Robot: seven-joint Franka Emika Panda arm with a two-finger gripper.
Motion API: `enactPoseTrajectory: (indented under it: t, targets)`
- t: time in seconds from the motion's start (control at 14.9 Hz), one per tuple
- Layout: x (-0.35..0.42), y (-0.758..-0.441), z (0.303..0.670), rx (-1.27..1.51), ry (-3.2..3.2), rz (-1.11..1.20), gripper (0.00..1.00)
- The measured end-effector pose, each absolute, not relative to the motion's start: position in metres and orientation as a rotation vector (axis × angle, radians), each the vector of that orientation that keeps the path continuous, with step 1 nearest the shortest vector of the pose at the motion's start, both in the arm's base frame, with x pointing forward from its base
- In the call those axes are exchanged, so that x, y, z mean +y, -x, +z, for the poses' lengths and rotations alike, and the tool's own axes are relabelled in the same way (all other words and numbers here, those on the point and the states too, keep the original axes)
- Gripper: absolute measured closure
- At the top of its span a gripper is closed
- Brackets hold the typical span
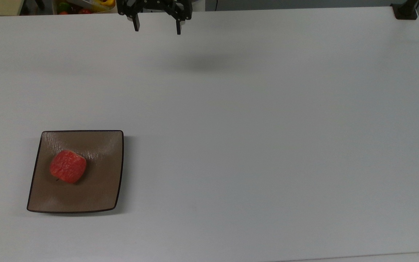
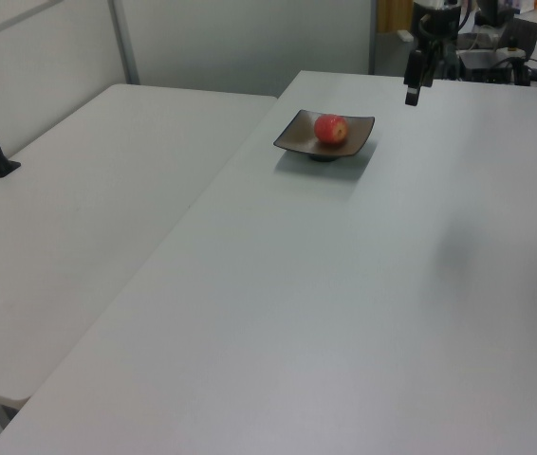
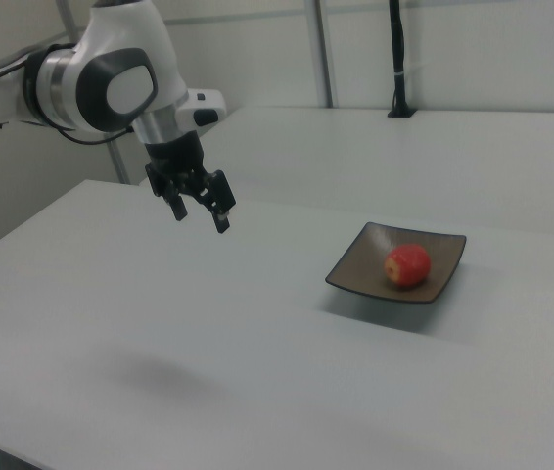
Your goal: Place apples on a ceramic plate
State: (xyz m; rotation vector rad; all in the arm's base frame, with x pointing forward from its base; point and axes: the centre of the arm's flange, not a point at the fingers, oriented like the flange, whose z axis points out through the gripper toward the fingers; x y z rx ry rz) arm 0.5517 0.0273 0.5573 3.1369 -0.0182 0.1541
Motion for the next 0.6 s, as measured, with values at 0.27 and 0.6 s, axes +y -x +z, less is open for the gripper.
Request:
enactPoseTrajectory:
  t: [0.27,0.6]
  targets:
    - [0.0252,-0.5505,0.5508,-0.024,-3.137,0.133,0.00]
    - [0.0259,-0.5493,0.5470,-0.019,-3.138,0.115,0.00]
